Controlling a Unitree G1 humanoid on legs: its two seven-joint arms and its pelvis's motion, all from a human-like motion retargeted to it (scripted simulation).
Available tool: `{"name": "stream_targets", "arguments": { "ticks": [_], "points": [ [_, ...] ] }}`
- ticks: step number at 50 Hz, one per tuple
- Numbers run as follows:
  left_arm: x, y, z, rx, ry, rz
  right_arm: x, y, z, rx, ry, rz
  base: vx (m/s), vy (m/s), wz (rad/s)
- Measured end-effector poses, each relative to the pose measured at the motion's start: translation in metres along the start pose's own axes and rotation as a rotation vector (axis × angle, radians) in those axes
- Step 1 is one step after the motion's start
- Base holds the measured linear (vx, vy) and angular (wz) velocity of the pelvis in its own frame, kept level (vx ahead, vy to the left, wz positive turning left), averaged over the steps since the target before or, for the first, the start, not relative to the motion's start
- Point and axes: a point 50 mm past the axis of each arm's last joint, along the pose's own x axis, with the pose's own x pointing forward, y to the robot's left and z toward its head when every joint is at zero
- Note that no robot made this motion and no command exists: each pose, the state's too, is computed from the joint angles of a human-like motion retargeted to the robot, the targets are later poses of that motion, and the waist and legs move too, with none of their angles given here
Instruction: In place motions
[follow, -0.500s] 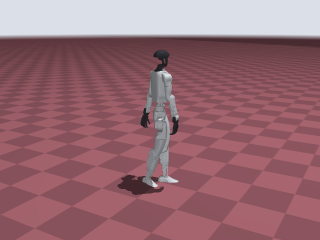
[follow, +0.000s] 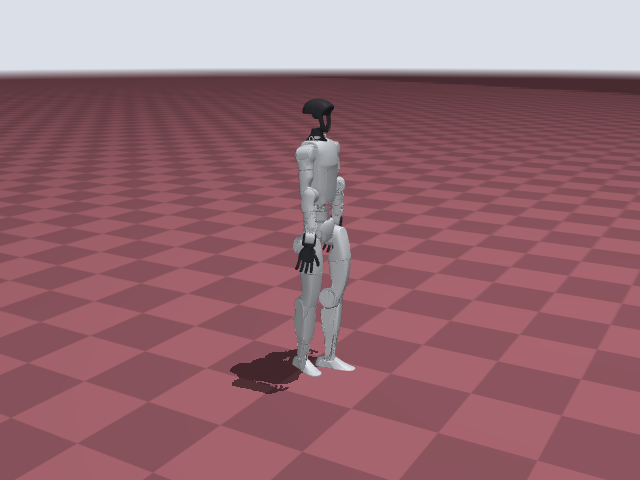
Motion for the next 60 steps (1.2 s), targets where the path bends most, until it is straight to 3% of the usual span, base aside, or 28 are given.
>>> {"name": "stream_targets", "arguments": {
  "ticks": [15, 24, 38, 48, 60],
  "points": [
    [-0.005, -0.016, 0.04, 0.146, -0.09, -0.019, 0.007, 0.024, -0.041, 0.211, 0.107, 0.061, -0.08, -0.08, -0.52],
    [-0.003, -0.029, 0.041, 0.217, -0.099, -0.074, 0.008, 0.051, -0.071, 0.178, 0.225, 0.101, -0.01, 0.0, -1.95],
    [0.004, -0.019, -0.006, 0.223, 0.055, -0.025, 0.007, 0.026, -0.03, -0.03, 0.117, 0.047, -0.02, 0.01, 0.76],
    [0.006, -0.011, -0.031, 0.15, 0.111, -0.01, 0.004, 0.03, 0.002, 0.079, -0.026, 0.1, -0.02, 0.03, 0.46],
    [0.006, -0.015, -0.029, 0.184, 0.102, -0.014, 0.005, 0.03, -0.002, -0.037, -0.012, 0.07, 0.01, 0.02, 0.35]
  ]
}}
